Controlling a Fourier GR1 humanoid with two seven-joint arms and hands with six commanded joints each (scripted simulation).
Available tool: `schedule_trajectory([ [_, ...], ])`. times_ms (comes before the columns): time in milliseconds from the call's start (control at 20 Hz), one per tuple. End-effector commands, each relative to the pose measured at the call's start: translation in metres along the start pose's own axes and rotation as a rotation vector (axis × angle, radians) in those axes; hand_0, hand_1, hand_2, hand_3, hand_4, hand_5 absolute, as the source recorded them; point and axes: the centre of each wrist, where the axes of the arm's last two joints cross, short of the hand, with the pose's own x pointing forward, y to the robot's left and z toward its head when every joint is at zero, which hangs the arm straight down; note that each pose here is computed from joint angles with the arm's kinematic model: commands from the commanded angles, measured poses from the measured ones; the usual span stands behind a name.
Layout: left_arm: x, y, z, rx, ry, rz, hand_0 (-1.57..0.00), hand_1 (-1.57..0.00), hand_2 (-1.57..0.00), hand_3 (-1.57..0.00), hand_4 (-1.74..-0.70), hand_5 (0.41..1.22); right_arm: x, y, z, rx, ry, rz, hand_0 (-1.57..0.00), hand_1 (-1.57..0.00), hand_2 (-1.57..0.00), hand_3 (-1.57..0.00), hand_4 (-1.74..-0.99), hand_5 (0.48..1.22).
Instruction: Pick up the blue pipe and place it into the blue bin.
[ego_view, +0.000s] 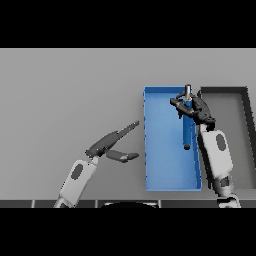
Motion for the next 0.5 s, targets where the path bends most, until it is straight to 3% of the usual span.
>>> schedule_trajectory([
  [0,0.001,-0.003,0.000,-0.001,-0.004,-0.001,0.00,0.00,0.00,0.00,-0.92,0.489,0.000,0.000,-0.001,-0.005,0.027,-0.019,-1.57,-1.57,-1.57,-0.41,-1.677,1.171],
  [50,0.001,-0.004,0.000,0.002,0.008,-0.001,0.00,0.00,0.00,0.00,-0.92,0.491,-0.001,0.000,-0.002,-0.015,0.059,-0.032,-1.57,-1.57,-1.52,-0.45,-1.626,1.161],
  [150,0.000,-0.002,-0.002,0.011,0.016,-0.006,0.00,0.00,0.00,0.00,-0.92,0.493,-0.003,-0.002,-0.004,-0.044,0.128,-0.063,-1.08,-1.03,-0.99,-0.29,-1.469,1.148],
  [250,-0.001,-0.003,-0.002,0.000,0.013,0.001,0.00,0.00,0.00,0.00,-0.92,0.493,-0.003,-0.003,0.003,-0.061,0.198,-0.054,-0.69,-0.66,-0.63,-0.19,-1.370,1.125],
  [350,-0.001,0.000,-0.002,0.003,0.010,0.005,0.00,0.00,0.00,0.00,-0.93,0.494,0.008,0.001,0.007,-0.008,0.192,0.091,-0.44,-0.42,-0.40,-0.12,-1.307,1.068],
  [450,-0.003,0.002,0.002,0.001,0.003,0.003,0.00,0.00,0.00,0.00,-0.93,0.494,0.007,0.005,0.013,0.011,0.198,0.276,-0.28,-0.27,-0.26,-0.08,-1.250,0.962],
])
